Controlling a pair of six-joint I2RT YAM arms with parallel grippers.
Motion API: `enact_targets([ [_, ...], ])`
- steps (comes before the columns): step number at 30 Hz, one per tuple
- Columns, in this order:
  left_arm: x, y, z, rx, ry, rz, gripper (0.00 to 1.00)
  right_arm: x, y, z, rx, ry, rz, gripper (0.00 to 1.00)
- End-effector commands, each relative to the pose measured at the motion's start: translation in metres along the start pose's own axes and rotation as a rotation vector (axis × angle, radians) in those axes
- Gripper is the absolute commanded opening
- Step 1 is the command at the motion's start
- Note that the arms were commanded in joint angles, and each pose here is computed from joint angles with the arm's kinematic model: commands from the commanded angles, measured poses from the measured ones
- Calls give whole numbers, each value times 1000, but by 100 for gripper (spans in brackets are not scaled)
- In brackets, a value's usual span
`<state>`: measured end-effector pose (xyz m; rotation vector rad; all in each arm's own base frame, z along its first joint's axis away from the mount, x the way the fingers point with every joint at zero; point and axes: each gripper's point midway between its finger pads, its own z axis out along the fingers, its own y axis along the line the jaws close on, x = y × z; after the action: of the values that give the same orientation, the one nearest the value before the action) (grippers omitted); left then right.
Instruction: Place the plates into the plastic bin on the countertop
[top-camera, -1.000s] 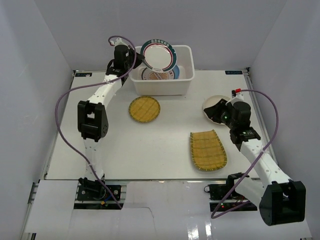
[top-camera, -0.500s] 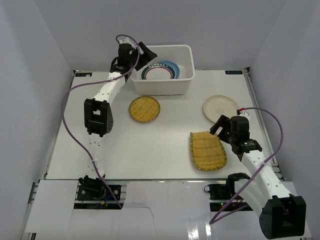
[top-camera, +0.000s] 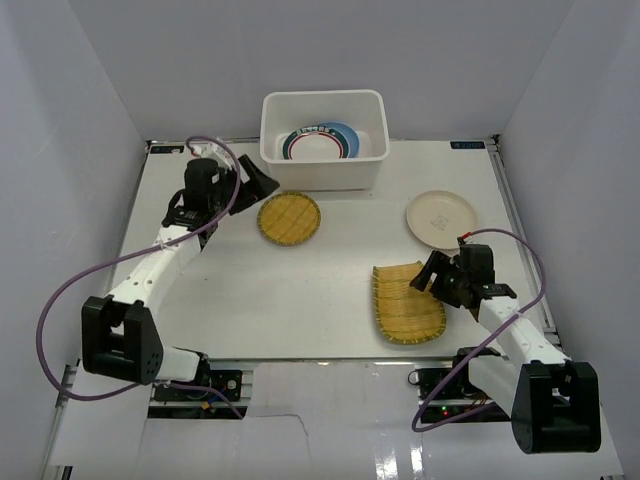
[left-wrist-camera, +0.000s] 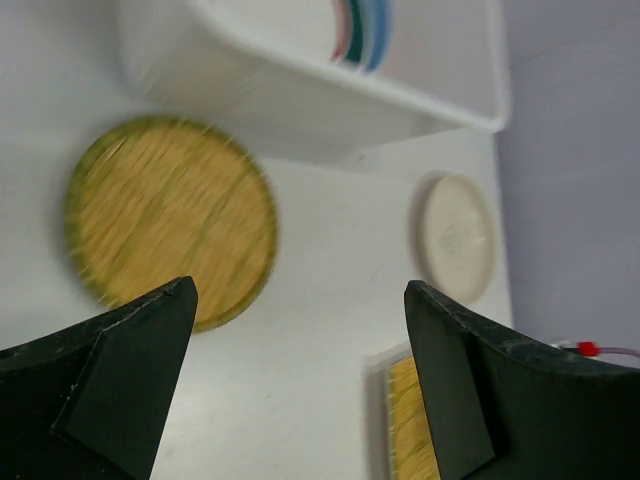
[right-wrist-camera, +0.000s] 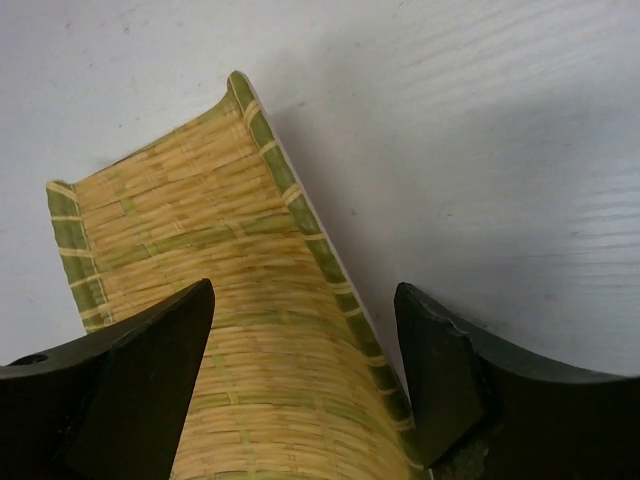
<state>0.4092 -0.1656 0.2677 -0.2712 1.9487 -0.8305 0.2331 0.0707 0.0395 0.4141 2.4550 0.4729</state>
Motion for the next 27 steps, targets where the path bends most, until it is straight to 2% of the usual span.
enact_targets([
  [1,82,110,-13,-263,220,-72,96,28,29,-2,-207,90,-20,78],
  [3,110,138,-31,-303,268,-128,96,41,34,-2,-255,129,12,70],
  [4,112,147,-37,-304,269,-160,96,48,39,-3,-293,153,24,63],
  [6,121,153,-39,-296,271,-190,96,60,40,0,-323,170,36,46],
  [9,128,151,-29,-260,299,-248,98,65,38,3,-323,177,33,11],
  [10,135,156,-25,-273,316,-273,98,64,41,1,-338,172,33,8],
  [12,133,156,-14,-250,304,-305,98,55,49,-2,-374,140,40,8],
  [17,137,169,14,-257,307,-360,98,-14,116,-44,-620,-64,96,8],
  [18,136,171,17,-263,307,-360,98,-44,140,-62,-698,-147,69,8],
  [22,132,177,32,-277,306,-341,98,-121,204,-111,-842,-330,24,8],
  [24,129,180,43,-285,304,-334,97,-147,228,-113,-873,-345,18,8],
  [25,129,180,47,-291,303,-327,96,-178,253,-140,-930,-432,-15,8],
  [26,128,181,52,-297,301,-319,96,-194,264,-143,-933,-464,-20,8],
  [27,136,185,56,-312,318,-324,95,-210,271,-119,-872,-486,-21,8],
])
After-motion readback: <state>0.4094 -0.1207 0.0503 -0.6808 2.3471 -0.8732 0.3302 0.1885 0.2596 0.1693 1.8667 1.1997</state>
